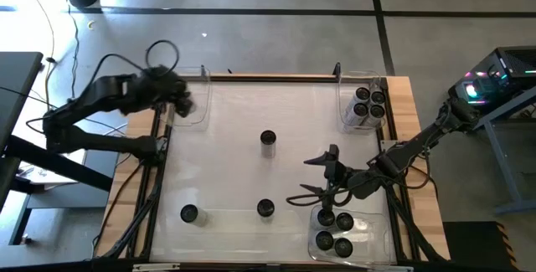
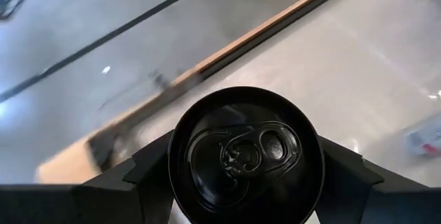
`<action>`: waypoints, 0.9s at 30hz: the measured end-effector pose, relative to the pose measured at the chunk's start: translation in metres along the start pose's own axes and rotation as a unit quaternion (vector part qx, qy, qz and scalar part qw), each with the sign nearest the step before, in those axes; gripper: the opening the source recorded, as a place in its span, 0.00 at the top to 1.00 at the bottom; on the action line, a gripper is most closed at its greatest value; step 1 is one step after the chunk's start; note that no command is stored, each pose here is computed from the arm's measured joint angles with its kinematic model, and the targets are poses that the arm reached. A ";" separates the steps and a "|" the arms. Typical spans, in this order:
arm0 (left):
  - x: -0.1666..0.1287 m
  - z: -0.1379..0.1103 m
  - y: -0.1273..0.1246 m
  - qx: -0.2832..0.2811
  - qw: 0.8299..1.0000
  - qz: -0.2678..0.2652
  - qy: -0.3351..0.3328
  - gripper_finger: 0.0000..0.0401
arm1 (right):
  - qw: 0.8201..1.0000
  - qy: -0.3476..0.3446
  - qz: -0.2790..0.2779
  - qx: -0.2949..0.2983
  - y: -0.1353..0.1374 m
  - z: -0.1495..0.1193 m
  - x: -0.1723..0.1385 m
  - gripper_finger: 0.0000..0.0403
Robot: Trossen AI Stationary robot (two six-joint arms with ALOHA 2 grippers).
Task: Sort soda cans
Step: Put the top right pink soda can into the top left transparent bin
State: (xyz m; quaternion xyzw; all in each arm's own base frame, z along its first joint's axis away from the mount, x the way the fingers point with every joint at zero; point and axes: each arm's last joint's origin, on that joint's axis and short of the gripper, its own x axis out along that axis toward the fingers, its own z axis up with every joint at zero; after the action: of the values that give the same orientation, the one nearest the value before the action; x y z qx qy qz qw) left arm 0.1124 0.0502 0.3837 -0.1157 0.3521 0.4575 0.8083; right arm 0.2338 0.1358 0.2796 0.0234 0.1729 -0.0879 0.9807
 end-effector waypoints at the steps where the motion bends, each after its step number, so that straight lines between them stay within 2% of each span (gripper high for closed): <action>1: -0.002 -0.005 0.003 -0.005 1.000 0.010 0.006 0.39 | 1.000 0.000 0.000 0.000 0.000 0.000 0.000 0.19; 6: 0.002 -0.031 0.014 -0.025 0.998 0.055 0.014 0.39 | 1.000 0.000 0.000 -0.003 0.000 0.000 0.000 0.19; 12: 0.024 -0.055 0.012 -0.040 0.995 0.088 0.028 0.39 | 1.000 0.000 0.000 -0.003 0.000 0.000 0.000 0.19; 27: 0.075 -0.079 0.006 -0.079 0.989 0.104 0.071 0.39 | 1.000 0.000 -0.001 -0.004 0.000 0.000 0.000 0.19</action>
State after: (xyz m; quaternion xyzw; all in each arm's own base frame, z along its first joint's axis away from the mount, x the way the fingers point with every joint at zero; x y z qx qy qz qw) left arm 0.0957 0.0630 0.2768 -0.1742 0.3814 0.5561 0.7176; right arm 0.2339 0.1357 0.2797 0.0197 0.1728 -0.0880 0.9808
